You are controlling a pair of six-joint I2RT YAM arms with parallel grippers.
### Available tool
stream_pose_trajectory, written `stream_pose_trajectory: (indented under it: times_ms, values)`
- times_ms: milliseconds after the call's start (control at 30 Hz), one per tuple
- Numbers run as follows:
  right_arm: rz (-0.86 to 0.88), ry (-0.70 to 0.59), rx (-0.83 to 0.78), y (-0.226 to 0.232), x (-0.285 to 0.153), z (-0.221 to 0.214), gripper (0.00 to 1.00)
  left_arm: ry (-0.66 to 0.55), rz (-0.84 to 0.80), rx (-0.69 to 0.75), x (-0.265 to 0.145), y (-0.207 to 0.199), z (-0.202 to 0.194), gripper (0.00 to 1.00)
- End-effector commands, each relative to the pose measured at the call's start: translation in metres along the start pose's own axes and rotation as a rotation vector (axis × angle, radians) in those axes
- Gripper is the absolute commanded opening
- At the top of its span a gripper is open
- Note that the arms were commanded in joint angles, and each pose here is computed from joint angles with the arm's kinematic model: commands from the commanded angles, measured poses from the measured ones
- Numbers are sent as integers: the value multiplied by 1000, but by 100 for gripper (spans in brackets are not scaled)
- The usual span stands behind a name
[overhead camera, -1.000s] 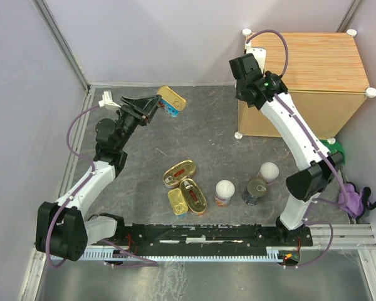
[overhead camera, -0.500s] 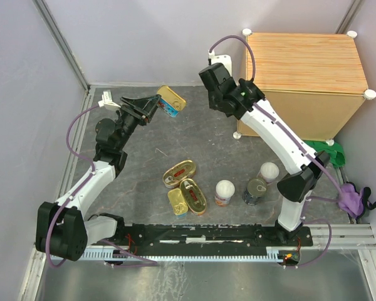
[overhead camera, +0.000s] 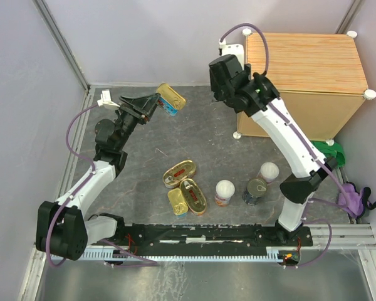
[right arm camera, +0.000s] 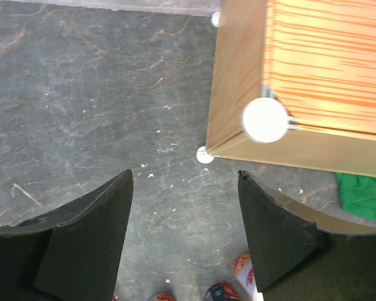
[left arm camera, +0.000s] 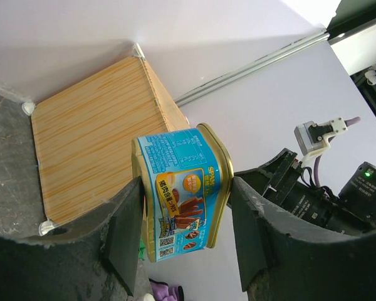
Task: Place and organize the canned foods onto the counter
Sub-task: Move the counter to the center of the board.
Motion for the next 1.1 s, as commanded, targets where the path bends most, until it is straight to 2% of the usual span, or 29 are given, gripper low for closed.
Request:
stream_pose_trajectory:
  times_ms: [0,233,400,1067]
  values:
    - [-78,-46,49,-47,-18,16,76,-52,-172,52,6,-35,9,3]
    - [-133,5,46,-75,0,18,78,-48,-174,52,7,-36,10,3]
    - [-118,68,26,-72,13,14,78,-46,-174,59,7,-38,10,3]
    - [-95,147,-19,-47,64,-4,76,-42,-160,64,5,-30,8,3]
Point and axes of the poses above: each gripper's point midway between its finger pads, its own x axis out along the fingers, its own y axis along the line the jaws close on, z = x × y, the point moved 10 cm from there along -x, back along the fingers, and after that the axes turned 4 degrees about -x, right-handed, at the moved point
